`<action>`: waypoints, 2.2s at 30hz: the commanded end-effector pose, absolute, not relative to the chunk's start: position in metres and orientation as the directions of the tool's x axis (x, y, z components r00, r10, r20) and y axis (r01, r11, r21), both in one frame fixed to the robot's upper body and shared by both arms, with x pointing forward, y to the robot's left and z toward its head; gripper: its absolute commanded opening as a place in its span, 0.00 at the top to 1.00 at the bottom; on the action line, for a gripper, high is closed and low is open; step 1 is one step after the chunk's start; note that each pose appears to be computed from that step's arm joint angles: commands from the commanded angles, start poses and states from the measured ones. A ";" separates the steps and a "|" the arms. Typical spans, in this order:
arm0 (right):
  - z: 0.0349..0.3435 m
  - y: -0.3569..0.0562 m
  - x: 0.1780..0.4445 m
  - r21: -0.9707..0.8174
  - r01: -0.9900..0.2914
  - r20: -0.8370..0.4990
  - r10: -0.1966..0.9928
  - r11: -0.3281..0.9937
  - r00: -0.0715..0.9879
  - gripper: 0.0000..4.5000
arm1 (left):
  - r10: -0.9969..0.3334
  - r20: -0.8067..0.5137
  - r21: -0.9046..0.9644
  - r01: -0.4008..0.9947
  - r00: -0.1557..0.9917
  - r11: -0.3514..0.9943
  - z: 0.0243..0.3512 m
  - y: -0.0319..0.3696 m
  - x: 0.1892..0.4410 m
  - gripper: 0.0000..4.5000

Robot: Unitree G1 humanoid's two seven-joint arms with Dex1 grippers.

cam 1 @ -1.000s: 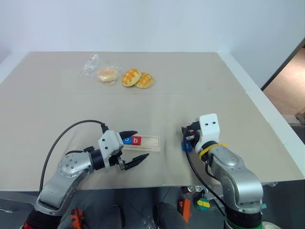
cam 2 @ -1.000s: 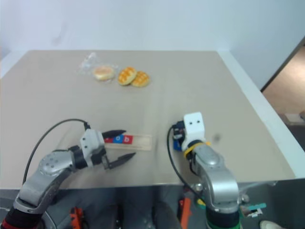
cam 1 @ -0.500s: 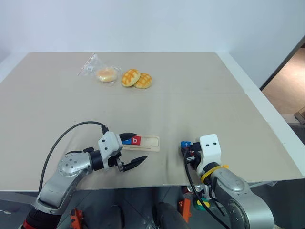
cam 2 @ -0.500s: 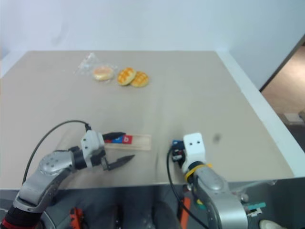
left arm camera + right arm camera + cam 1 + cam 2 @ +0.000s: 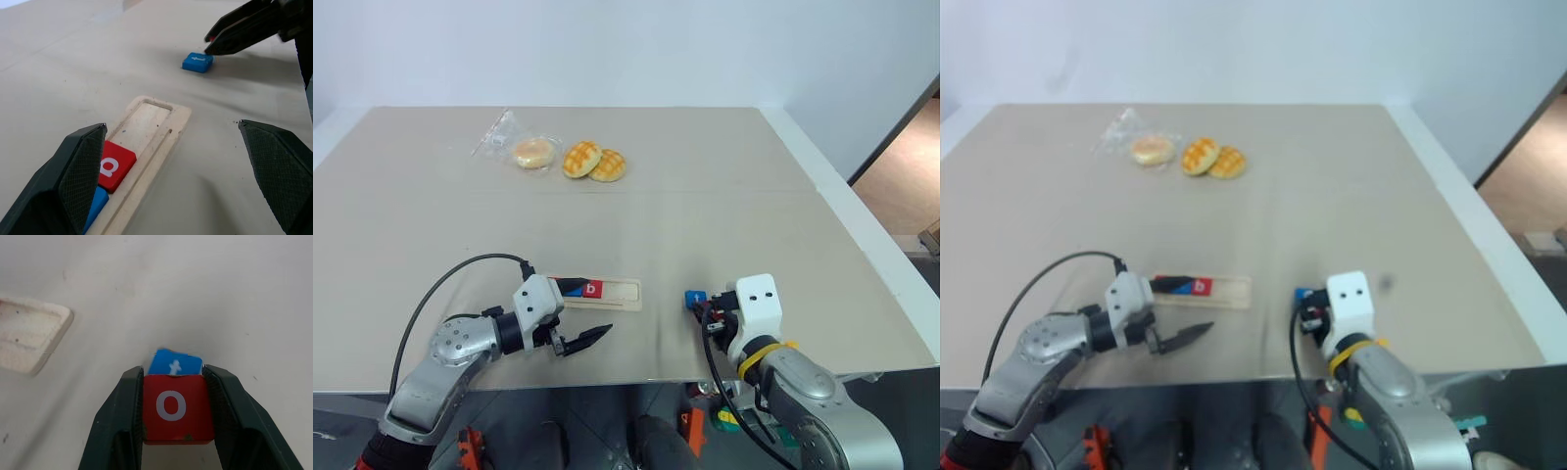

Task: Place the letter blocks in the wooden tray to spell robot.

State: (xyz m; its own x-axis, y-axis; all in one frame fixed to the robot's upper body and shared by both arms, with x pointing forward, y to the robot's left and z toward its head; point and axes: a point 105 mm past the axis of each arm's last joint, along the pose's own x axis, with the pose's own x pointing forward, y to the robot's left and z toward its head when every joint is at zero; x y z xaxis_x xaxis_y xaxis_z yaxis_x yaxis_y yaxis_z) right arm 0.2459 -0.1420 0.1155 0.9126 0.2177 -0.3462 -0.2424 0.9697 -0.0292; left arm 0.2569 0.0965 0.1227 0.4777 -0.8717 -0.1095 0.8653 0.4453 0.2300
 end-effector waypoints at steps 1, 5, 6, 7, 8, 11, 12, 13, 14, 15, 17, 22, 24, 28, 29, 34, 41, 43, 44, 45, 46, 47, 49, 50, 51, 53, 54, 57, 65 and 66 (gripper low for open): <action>0.123 -0.142 0.239 -0.011 -0.226 -0.332 0.210 0.974 0.920 0.72 | -0.877 -0.091 0.268 0.859 0.472 0.436 0.132 0.096 0.254 0.00; 0.118 -0.138 0.242 0.024 -0.249 -0.357 0.241 0.968 0.902 0.72 | -0.877 -0.094 0.267 0.861 0.470 0.433 0.131 0.096 0.254 0.00; 0.116 -0.139 0.244 0.020 -0.247 -0.361 0.238 0.969 0.902 0.72 | -0.877 -0.095 0.267 0.861 0.470 0.432 0.131 0.096 0.255 0.00; 0.114 -0.140 0.245 0.009 -0.250 -0.371 0.235 0.968 0.899 0.72 | -0.877 -0.096 0.269 0.861 0.470 0.432 0.131 0.097 0.255 0.00; 0.112 -0.140 0.247 0.002 -0.244 -0.379 0.227 0.970 0.897 0.72 | -0.877 -0.097 0.270 0.861 0.470 0.431 0.131 0.097 0.255 0.00; 0.108 -0.139 0.250 0.022 -0.226 -0.389 0.216 0.974 0.896 0.72 | -0.877 -0.099 0.272 0.860 0.471 0.431 0.132 0.097 0.256 0.00; 0.107 -0.139 0.251 0.028 -0.216 -0.389 0.210 0.976 0.897 0.72 | -0.876 -0.100 0.273 0.860 0.471 0.432 0.132 0.098 0.256 0.00; 0.106 -0.139 0.252 0.030 -0.213 -0.390 0.208 0.977 0.897 0.72 | -0.876 -0.101 0.274 0.859 0.472 0.432 0.132 0.098 0.255 0.00; 0.105 -0.138 0.253 0.029 -0.212 -0.391 0.206 0.977 0.897 0.72 | -0.875 -0.102 0.274 0.859 0.474 0.433 0.131 0.098 0.255 0.00; 0.105 -0.138 0.254 0.030 -0.210 -0.392 0.205 0.977 0.897 0.72 | -0.874 -0.103 0.274 0.858 0.475 0.434 0.131 0.098 0.255 0.00; 0.104 -0.137 0.257 0.032 -0.201 -0.388 0.198 0.979 0.900 0.72 | -0.873 -0.104 0.274 0.858 0.476 0.435 0.131 0.099 0.255 0.00; 0.108 -0.133 0.265 0.025 -0.199 -0.363 0.194 0.980 0.911 0.72 | -0.871 -0.109 0.272 0.857 0.479 0.437 0.129 0.099 0.253 0.00; 0.110 -0.131 0.268 0.027 -0.193 -0.353 0.190 0.981 0.916 0.72 | -0.871 -0.110 0.272 0.857 0.479 0.437 0.129 0.099 0.253 0.00; 0.112 -0.130 0.272 0.032 -0.179 -0.343 0.179 0.983 0.922 0.72 | -0.869 -0.112 0.273 0.856 0.481 0.438 0.129 0.099 0.254 0.00; 0.112 -0.129 0.272 0.043 -0.178 -0.344 0.182 0.983 0.921 0.72 | -0.870 -0.112 0.273 0.856 0.481 0.438 0.129 0.099 0.254 0.00; 0.118 -0.130 0.270 0.047 -0.161 -0.322 0.167 0.986 0.932 0.27 | -0.868 -0.116 0.275 0.856 0.483 0.439 0.127 0.100 0.255 0.00; 0.128 -0.142 0.264 0.015 -0.175 -0.314 0.171 0.984 0.934 0.01 | -0.874 -0.125 0.279 0.862 0.470 0.423 0.124 0.098 0.254 0.00; 0.134 -0.149 0.262 -0.009 -0.208 -0.307 0.195 0.978 0.931 0.01 | -0.875 -0.125 0.278 0.863 0.468 0.422 0.123 0.098 0.254 0.00; 0.138 -0.154 0.262 -0.024 -0.234 -0.302 0.216 0.972 0.928 0.01 | -0.875 -0.125 0.278 0.863 0.468 0.422 0.123 0.098 0.254 0.00; 0.143 -0.158 0.264 -0.034 -0.281 -0.292 0.259 0.959 0.921 0.01 | -0.875 -0.125 0.277 0.863 0.467 0.422 0.123 0.098 0.254 0.00; 0.149 -0.162 0.266 -0.045 -0.323 -0.280 0.298 0.945 0.912 0.01 | -0.875 -0.124 0.276 0.864 0.467 0.422 0.123 0.098 0.255 0.00; 0.153 -0.165 0.268 -0.051 -0.351 -0.273 0.325 0.935 0.906 0.01 | -0.876 -0.124 0.276 0.864 0.467 0.422 0.123 0.098 0.255 0.00; 0.160 -0.162 0.269 -0.090 -0.531 -0.286 0.489 0.843 0.824 0.01 | -0.880 -0.120 0.278 0.866 0.460 0.415 0.123 0.098 0.255 0.00; 0.159 -0.157 0.266 -0.091 -0.631 -0.312 0.579 0.771 0.753 0.01 | -0.882 -0.114 0.276 0.868 0.457 0.414 0.123 0.098 0.255 0.00; 0.159 -0.156 0.264 -0.088 -0.692 -0.331 0.635 0.716 0.698 0.01 | -0.884 -0.110 0.275 0.869 0.454 0.411 0.123 0.098 0.255 0.00; 0.157 -0.153 0.261 -0.071 -0.774 -0.354 0.710 0.629 0.609 0.01 | -0.888 -0.108 0.283 0.870 0.446 0.403 0.124 0.097 0.256 0.00; 0.156 -0.152 0.261 -0.063 -0.800 -0.359 0.735 0.597 0.576 0.01 | -0.889 -0.107 0.286 0.870 0.444 0.400 0.125 0.097 0.256 0.00; 0.149 -0.151 0.263 -0.078 -0.898 -0.400 0.811 0.434 0.427 0.01 | -0.885 -0.103 0.291 0.865 0.454 0.409 0.125 0.098 0.257 0.00; 0.131 -0.161 0.282 -0.148 -0.955 -0.462 0.835 0.258 0.298 0.01 | -0.878 -0.106 0.297 0.857 0.467 0.421 0.123 0.098 0.254 0.00; 0.130 -0.161 0.283 -0.146 -0.957 -0.461 0.838 0.251 0.291 0.01 | -0.876 -0.106 0.298 0.856 0.470 0.423 0.123 0.098 0.254 0.00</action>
